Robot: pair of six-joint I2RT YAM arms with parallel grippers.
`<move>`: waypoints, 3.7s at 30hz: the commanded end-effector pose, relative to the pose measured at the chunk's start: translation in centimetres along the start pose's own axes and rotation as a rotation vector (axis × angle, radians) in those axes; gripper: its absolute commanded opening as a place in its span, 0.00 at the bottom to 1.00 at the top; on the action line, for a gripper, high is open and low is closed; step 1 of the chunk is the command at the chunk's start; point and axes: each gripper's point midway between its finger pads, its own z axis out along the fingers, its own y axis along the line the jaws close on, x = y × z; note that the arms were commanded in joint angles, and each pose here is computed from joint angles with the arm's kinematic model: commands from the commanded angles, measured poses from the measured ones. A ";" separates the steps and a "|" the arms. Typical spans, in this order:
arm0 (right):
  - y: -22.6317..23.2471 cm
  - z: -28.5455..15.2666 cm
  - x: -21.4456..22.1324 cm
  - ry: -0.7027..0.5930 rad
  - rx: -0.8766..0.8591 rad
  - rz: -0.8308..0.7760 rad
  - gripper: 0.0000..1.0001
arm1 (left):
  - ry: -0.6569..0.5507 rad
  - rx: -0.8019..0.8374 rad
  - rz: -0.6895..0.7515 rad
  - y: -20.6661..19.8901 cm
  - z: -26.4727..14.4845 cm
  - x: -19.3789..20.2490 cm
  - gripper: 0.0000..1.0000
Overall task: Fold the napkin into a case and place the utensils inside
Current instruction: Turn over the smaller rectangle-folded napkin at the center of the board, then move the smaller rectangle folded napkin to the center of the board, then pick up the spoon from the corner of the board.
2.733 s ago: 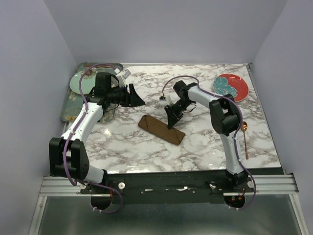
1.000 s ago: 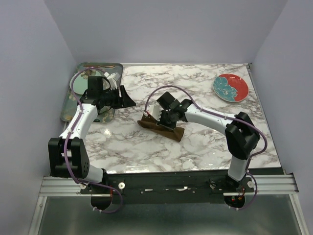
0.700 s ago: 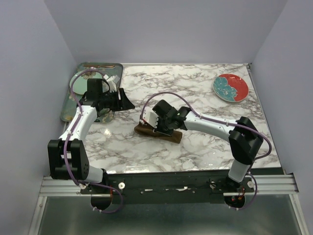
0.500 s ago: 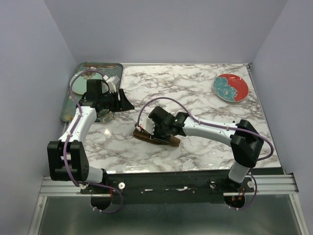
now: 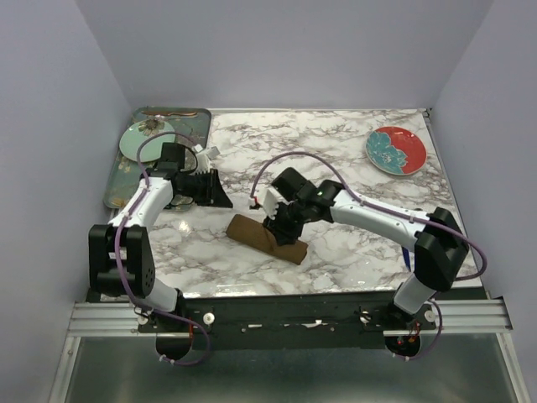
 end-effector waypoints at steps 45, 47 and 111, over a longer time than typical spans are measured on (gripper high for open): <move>-7.9 -6.3 7.1 -0.016 -0.016 0.184 0.66 | 0.456 -0.276 0.289 6.6 6.9 0.4 0.42; -7.9 -6.2 7.9 0.004 -0.008 0.186 0.66 | 0.487 -0.287 0.307 7.4 8.1 0.9 0.40; -20.2 -17.6 40.2 0.214 0.492 1.287 0.44 | -0.151 -0.231 0.487 -4.2 3.1 -7.5 0.63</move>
